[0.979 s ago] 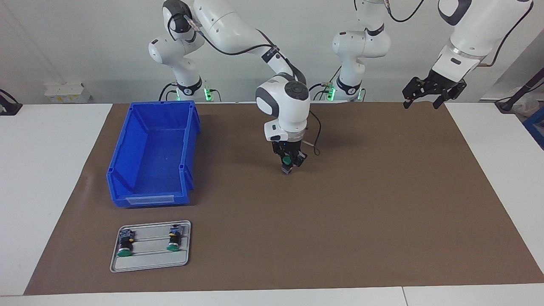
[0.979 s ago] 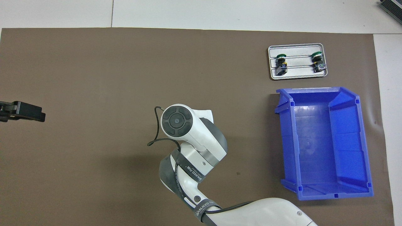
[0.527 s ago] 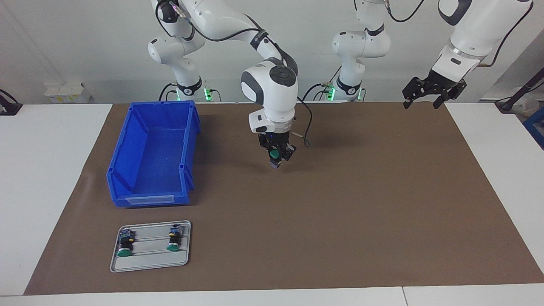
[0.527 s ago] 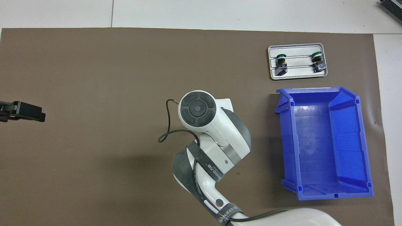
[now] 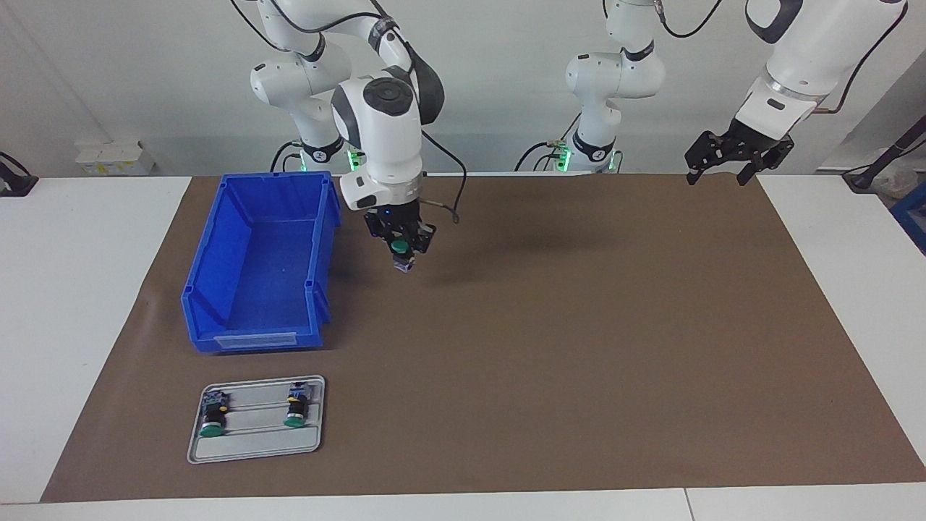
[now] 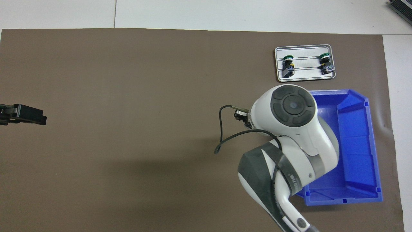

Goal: Place and press button with both arms
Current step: 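Carry the button with the right gripper to the blue bin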

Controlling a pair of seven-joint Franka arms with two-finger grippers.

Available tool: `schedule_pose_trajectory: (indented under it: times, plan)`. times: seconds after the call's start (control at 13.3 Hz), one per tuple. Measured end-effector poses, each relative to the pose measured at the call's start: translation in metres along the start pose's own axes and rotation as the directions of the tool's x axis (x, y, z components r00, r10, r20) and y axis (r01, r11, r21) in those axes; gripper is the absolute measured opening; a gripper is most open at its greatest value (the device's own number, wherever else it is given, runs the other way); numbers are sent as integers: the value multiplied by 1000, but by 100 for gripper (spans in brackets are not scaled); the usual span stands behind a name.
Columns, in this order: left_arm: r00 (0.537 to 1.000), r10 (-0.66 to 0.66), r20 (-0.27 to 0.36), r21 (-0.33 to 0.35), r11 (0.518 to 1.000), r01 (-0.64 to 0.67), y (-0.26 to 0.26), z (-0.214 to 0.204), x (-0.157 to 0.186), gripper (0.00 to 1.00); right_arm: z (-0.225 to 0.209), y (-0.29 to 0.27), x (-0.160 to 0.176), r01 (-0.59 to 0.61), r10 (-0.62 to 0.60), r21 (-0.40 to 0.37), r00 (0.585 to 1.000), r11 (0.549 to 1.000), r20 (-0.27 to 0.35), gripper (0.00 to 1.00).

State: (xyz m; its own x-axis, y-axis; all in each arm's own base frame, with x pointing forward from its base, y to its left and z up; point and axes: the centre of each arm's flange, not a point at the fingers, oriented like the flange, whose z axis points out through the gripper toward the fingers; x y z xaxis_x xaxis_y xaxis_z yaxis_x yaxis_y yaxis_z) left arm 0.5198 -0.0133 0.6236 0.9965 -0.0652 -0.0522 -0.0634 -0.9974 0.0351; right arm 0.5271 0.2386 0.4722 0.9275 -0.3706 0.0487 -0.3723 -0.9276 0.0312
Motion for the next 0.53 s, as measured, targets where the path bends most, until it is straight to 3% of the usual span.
schedule_pose_trajectory:
  times: [0.23,0.53]
  plan:
    - [1000,0,0,0,1000,0,0,0,0,100,-29,59,26,89,-89,-11,996,996,13,35]
    - [1000,0,0,0,1000,0,0,0,0,100,-26,131,71,203,-203,-14,979,979,26,35]
